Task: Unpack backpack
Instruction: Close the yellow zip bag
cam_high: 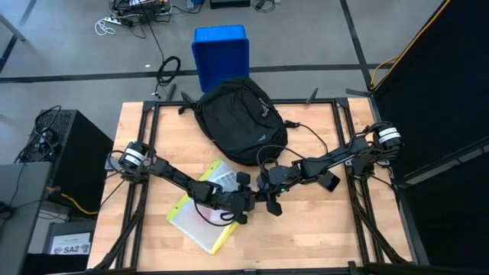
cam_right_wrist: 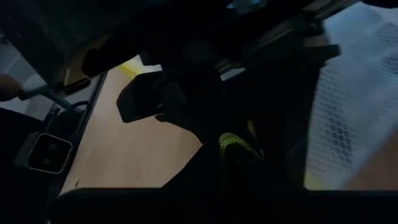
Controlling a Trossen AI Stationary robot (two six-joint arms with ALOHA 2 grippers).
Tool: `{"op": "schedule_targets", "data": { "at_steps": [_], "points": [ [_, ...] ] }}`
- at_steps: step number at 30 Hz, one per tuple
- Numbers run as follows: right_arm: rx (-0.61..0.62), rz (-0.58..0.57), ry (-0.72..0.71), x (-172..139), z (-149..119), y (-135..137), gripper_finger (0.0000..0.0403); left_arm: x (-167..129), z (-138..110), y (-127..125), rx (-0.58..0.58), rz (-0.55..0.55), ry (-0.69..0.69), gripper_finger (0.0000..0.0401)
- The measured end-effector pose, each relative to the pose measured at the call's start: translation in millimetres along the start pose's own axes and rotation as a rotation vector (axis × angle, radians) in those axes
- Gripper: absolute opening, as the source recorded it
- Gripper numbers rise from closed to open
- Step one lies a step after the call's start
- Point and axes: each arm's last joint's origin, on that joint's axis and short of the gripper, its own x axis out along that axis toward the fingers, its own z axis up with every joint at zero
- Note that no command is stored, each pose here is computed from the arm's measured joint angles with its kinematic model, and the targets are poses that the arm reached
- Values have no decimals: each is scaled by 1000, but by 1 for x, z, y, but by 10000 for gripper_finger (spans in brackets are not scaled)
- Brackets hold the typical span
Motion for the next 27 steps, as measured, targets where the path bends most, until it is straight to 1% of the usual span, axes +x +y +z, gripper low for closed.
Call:
{"op": "schedule_targets", "data": {
  "at_steps": [3, 6, 11, 16, 20, 22, 24, 27],
  "points": [
    [10, -3, 1, 0, 0, 0, 0, 0, 1, 0, -5, -21, -15, 27],
    [11, 0, 4, 0, 0, 0, 0, 0, 2, -1, -12, -41, -33, 15],
    [0, -1, 6, 0, 0, 0, 0, -1, 2, -2, 17, -48, -35, 6],
    [-55, 5, 6, 0, 0, 1, 0, -1, 2, -3, 21, -57, -29, 1],
    [-53, 5, 6, 0, 0, 0, 3, -1, 1, -3, 20, -59, -28, 0],
    [-69, 13, 8, 0, 0, 1, 9, -1, 2, -3, 18, -67, -29, 0],
    [-100, 48, 19, 0, -1, 2, 19, -1, 2, -3, 16, -78, -35, 0],
    [-105, 80, 27, -2, 0, 3, 38, -1, 3, -3, 16, -78, -36, 0]
  ]
}}
